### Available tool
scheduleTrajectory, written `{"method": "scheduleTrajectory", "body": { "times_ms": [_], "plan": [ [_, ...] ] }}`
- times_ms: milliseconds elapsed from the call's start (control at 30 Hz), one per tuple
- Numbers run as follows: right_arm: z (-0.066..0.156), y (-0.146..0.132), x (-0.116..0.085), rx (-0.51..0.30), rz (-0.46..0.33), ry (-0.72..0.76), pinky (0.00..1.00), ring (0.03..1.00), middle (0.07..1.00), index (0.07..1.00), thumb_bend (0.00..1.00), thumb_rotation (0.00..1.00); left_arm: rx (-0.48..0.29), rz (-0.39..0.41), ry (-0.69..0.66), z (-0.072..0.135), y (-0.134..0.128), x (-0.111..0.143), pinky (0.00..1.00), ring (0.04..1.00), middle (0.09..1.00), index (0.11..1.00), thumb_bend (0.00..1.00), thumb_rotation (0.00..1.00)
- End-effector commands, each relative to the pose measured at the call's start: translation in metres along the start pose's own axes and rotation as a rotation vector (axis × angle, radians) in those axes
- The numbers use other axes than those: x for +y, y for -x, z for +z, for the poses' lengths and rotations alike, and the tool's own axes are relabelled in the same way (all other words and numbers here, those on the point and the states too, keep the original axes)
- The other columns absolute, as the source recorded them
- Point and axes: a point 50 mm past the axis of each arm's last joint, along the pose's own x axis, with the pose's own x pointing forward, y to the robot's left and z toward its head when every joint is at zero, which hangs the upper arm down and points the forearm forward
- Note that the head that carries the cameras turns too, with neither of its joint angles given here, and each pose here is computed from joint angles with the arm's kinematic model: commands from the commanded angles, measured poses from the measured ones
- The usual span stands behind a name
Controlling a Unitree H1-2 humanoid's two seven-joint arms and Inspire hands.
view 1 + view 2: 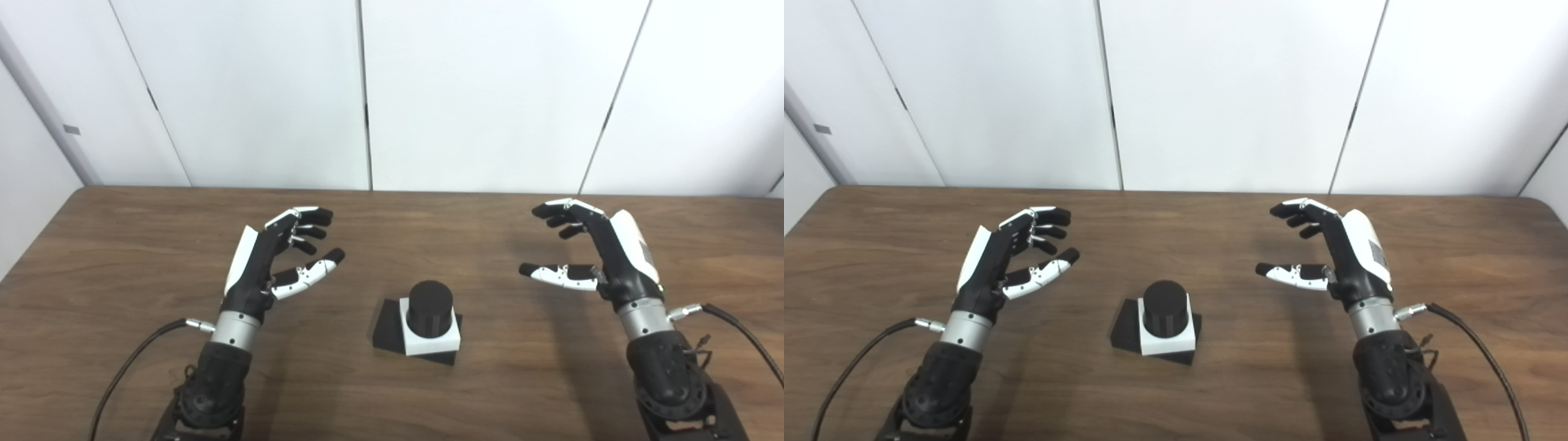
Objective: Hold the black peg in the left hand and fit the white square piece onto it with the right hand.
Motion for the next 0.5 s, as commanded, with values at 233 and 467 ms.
{"method": "scheduleTrajectory", "body": {
  "times_ms": [233, 467],
  "plan": [
    [0.0124, -0.0060, -0.0091, -0.075, -0.045, 0.006, 0.58, 0.663, 0.691, 0.653, 0.60, 0.13, -0.087, 0.030, 0.019, 0.0121, -0.0120, 0.0039, 0.55, 0.673, 0.712, 0.700, 0.60, 0.20],
    [0.0163, -0.0042, -0.0078, -0.062, -0.038, 0.002, 0.59, 0.671, 0.694, 0.664, 0.60, 0.12, -0.082, 0.021, 0.010, 0.0096, -0.0096, 0.0028, 0.55, 0.688, 0.725, 0.716, 0.62, 0.21]
  ]
}}
